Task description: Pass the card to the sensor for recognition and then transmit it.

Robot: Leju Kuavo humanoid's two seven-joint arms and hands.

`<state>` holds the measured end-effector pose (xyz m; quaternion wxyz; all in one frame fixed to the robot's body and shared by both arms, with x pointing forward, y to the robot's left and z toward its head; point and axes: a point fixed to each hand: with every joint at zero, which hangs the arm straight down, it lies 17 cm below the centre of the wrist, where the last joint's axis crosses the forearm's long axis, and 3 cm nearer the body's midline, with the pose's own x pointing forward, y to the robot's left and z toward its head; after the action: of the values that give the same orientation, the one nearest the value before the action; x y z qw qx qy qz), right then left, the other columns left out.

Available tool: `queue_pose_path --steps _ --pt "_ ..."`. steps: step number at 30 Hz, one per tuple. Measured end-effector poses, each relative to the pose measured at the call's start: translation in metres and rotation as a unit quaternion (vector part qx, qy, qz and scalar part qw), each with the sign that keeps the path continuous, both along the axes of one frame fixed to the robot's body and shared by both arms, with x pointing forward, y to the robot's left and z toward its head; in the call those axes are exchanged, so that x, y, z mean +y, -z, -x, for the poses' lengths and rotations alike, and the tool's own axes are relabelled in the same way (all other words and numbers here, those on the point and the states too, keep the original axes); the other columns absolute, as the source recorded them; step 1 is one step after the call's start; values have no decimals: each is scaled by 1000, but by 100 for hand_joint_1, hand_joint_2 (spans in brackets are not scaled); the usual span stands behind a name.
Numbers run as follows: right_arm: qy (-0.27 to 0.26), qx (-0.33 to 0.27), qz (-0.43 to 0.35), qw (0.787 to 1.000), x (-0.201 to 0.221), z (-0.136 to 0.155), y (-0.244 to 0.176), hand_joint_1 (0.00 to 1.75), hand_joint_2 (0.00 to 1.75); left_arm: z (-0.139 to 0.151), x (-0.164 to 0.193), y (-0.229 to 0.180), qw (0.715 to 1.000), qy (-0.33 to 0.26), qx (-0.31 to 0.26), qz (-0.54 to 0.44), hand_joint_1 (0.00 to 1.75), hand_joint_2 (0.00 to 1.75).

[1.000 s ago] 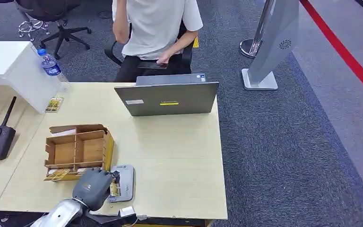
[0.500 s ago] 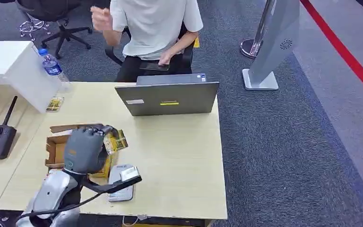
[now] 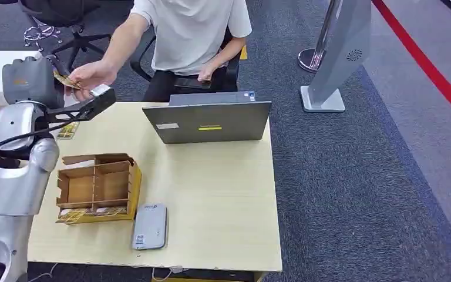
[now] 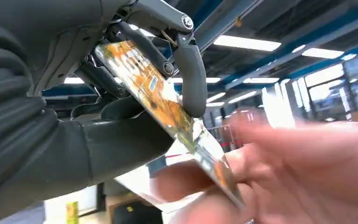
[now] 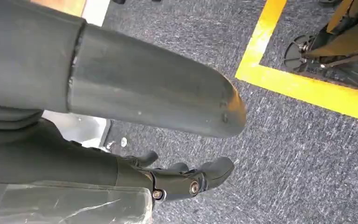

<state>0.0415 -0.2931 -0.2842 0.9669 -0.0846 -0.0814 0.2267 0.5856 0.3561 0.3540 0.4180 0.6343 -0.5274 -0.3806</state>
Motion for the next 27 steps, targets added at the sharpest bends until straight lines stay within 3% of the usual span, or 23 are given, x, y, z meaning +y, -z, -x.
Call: queue_pose_path --steps 1,2,19,23,27 --pt "0 0 0 1000 0 0 0 0 0 -3 5 0 1000 -5 3 3 175 175" --pt "-1 0 1 1000 0 -1 0 0 0 -5 8 0 1000 -8 5 6 0 175" --pt "1 3 -4 1000 1 1 0 0 0 -7 13 30 998 15 31 46 0 175" --pt "18 3 -4 1000 -1 4 0 0 0 21 -10 47 996 81 30 39 0 175" --pt "48 4 -6 999 -2 12 0 0 0 88 -31 77 988 155 18 -17 0 175"
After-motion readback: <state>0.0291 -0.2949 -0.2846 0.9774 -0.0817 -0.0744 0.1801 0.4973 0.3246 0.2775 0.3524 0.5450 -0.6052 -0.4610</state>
